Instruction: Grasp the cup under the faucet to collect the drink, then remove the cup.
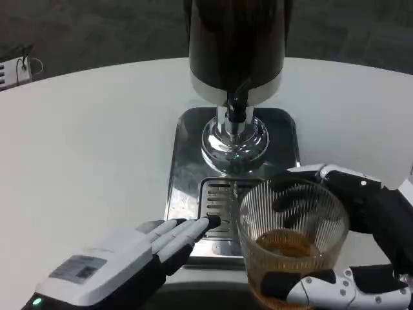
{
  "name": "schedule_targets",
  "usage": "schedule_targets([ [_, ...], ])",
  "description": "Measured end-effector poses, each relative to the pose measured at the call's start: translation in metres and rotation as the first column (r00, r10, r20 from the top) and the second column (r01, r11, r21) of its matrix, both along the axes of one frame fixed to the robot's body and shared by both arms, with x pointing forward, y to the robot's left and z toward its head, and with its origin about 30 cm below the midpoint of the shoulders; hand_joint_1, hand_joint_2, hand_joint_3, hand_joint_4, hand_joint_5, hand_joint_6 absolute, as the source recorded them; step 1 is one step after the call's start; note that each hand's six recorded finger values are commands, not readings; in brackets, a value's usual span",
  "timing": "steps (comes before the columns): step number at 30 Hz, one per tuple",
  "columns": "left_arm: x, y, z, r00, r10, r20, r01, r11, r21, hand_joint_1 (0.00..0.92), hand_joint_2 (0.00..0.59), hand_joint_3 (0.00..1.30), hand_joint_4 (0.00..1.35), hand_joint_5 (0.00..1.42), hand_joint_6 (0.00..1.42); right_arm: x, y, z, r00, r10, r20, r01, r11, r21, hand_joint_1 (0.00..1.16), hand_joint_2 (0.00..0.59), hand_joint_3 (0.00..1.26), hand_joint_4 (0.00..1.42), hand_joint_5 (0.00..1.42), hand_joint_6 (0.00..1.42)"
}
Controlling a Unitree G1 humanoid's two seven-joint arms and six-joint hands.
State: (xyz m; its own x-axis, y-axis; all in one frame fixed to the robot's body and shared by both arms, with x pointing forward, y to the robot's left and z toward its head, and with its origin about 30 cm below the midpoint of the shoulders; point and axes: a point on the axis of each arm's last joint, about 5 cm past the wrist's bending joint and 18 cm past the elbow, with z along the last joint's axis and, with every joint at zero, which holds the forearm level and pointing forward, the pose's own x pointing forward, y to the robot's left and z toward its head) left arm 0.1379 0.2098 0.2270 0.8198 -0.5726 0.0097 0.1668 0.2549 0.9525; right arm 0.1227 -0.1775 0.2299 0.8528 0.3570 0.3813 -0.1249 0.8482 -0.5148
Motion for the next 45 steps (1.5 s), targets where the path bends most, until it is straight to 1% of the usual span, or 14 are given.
schedule_targets([
  [13, -0.0018, 0.0015, -0.0015, 1.0, 0.011, -0.013, -0.011, 1.0, 0.001, 0.0, 0.055, 0.0, 0.0, 0.0, 0.0, -0.0006, 0.0, 0.0002, 1.0, -0.001, 0.0, 0.001, 1.0, 0.001, 1.01, 0.202, 1.07, 1.33, 1.42, 1.42],
  [23, -0.0021, 0.002, -0.0013, 1.0, 0.014, -0.013, -0.014, 1.0, 0.001, 0.0, 0.055, 0.0, 0.0, 0.0, 0.0, -0.0005, -0.0004, 0.0001, 1.0, -0.006, -0.004, 0.006, 1.0, 0.003, 1.01, 0.202, 1.07, 1.33, 1.42, 1.42],
  [45, -0.0019, 0.0017, 0.0004, 1.0, 0.015, -0.017, -0.015, 1.0, 0.003, 0.0, 0.055, 0.0, 0.0, 0.0, 0.0, -0.0005, -0.001, 0.0002, 0.9999, -0.013, -0.001, 0.013, 1.0, 0.007, 1.01, 0.202, 1.06, 1.33, 1.42, 1.42],
])
